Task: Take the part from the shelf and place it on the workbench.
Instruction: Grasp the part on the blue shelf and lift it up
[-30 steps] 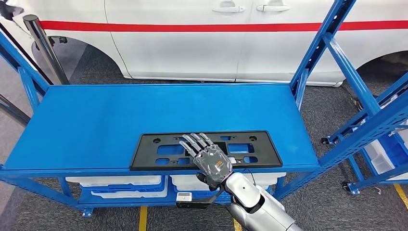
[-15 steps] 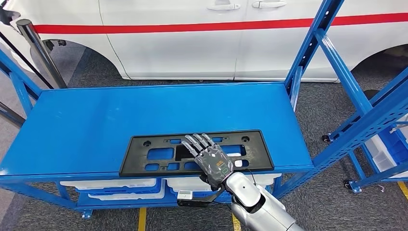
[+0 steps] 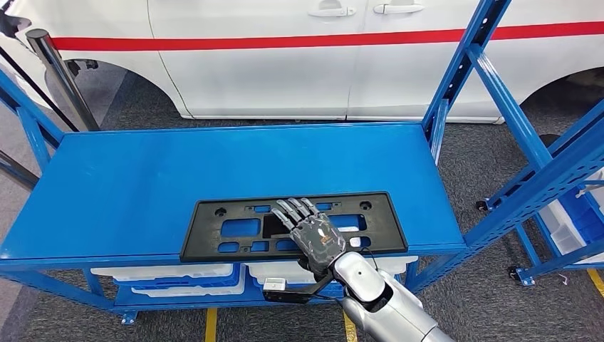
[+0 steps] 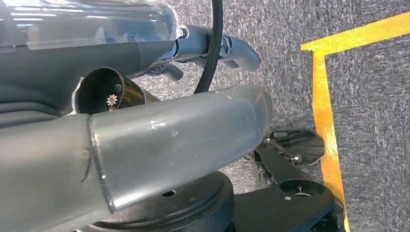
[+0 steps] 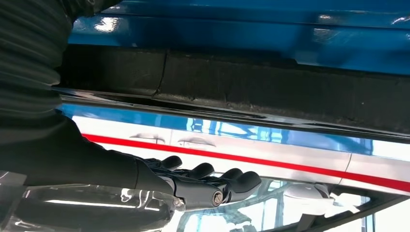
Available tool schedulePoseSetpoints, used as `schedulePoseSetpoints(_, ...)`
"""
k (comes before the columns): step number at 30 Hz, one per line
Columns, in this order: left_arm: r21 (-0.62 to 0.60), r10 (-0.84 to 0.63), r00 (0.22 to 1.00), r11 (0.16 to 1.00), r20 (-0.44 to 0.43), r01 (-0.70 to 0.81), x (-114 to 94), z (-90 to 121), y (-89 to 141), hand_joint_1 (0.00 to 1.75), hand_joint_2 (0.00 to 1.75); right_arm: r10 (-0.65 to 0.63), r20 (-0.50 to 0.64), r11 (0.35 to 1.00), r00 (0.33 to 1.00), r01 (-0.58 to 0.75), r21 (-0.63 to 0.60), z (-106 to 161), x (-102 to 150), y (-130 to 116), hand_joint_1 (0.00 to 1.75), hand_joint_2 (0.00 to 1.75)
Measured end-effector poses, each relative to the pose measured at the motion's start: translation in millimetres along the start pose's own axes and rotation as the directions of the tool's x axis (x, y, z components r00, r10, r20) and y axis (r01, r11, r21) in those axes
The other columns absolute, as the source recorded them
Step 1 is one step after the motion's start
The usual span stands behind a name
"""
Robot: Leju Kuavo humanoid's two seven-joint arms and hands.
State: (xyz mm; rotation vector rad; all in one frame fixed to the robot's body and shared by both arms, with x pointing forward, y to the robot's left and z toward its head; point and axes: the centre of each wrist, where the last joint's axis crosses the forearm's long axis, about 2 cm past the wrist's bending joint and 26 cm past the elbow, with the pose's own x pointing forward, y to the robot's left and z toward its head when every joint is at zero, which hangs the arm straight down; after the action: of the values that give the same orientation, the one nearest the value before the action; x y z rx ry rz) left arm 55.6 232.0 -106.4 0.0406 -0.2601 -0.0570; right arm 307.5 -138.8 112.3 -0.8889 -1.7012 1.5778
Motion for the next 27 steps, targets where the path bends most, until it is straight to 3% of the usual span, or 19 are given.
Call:
schedulePoseSetpoints(10,0.0,0.007,1.0,1.0,0.001,-0.007,-0.2,0.0,0.3,0.0,0.0,0.006,-0.008,1.0,1.0,-0.006,0.017,-1.5,-2.1,0.6,0.0,1.75)
schedulePoseSetpoints(11,0.0,0.007,1.0,1.0,0.001,-0.007,-0.2,0.0,0.3,0.0,0.0,0.006,-0.008,1.0,1.0,-0.006,0.017,-1.5,-2.1,0.6,0.08,1.75)
schedulePoseSetpoints(15,0.001,0.009,1.0,1.0,0.001,-0.009,-0.3,0.0,0.5,0.0,0.0,0.006,-0.008,1.0,1.0,-0.006,0.019,-1.4,-2.1,1.0,1.17,1.75)
schedulePoseSetpoints(16,0.001,0.01,1.0,1.0,0.001,-0.01,-0.3,0.0,0.5,0.0,0.0,0.006,-0.009,1.0,1.0,-0.006,0.021,-1.1,-1.9,1.3,1.23,1.75)
schedulePoseSetpoints(27,0.002,0.011,1.0,1.0,0.003,-0.011,-0.2,-0.1,0.8,0.0,0.0,-0.002,-0.01,0.999,1.0,0.003,0.053,3.5,0.0,7.6,1.24,1.75)
